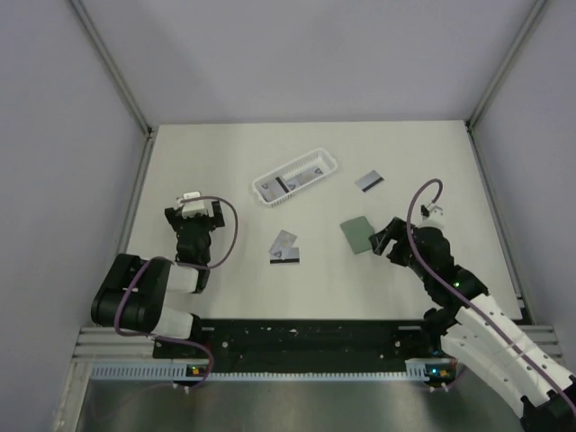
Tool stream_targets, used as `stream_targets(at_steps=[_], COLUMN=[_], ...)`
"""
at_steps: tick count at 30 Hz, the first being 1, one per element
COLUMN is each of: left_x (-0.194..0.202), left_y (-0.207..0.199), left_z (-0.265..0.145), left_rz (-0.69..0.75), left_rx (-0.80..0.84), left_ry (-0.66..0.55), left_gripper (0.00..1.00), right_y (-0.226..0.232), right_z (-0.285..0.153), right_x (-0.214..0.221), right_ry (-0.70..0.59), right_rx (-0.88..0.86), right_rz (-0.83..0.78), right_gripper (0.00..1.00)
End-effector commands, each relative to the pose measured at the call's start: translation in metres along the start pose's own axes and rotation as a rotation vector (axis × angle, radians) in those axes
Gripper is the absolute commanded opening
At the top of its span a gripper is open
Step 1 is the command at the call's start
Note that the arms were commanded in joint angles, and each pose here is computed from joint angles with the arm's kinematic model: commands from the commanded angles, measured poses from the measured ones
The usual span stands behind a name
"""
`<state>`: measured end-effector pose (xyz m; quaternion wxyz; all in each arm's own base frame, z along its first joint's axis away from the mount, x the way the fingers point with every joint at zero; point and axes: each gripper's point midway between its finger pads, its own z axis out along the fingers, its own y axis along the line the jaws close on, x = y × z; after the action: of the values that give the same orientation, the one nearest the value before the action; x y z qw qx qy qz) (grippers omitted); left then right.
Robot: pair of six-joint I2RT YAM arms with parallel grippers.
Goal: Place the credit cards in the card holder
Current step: Pick up the card holder from the center of the board.
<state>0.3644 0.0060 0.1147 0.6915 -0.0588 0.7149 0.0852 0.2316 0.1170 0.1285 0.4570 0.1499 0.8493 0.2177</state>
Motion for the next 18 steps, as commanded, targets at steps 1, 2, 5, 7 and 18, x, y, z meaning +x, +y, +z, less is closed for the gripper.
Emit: stream_targets(at_steps=[1, 2, 5, 7, 18], left_x=[-0.015, -0.015, -0.015, -0.016, -0.049], left_y=[-0.001, -0.001, -0.001, -0.001, 0.002], left_z=[0.007, 0.006, 0.006, 0.007, -0.017], left_rz=[-0.016, -0.016, -0.016, -0.016, -0.022], left_rx=[-0.003, -0.001, -0.001, -0.001, -0.135], left_ry=[-0.049, -0.049, -0.049, -0.051, -0.009], left_gripper=[0.99, 0.99, 0.99, 0.99, 0.98], right_y=[-0.004, -0.004, -0.002, -0.002, -0.018], right_z=[-0.008, -0.008, -0.011, -0.011, -0.010], right_x=[-0.008, -0.007, -0.005, 0.000, 0.004], right_ry=[-0.033, -0.024, 0.009, 0.048, 0.128], right_rx=[0.013, 0.011, 0.013, 0.022, 0.182], right_rz=[-0.029, -0.038, -0.060, -0.076, -0.038], right_gripper=[0.79, 0.79, 0.79, 0.79, 0.78])
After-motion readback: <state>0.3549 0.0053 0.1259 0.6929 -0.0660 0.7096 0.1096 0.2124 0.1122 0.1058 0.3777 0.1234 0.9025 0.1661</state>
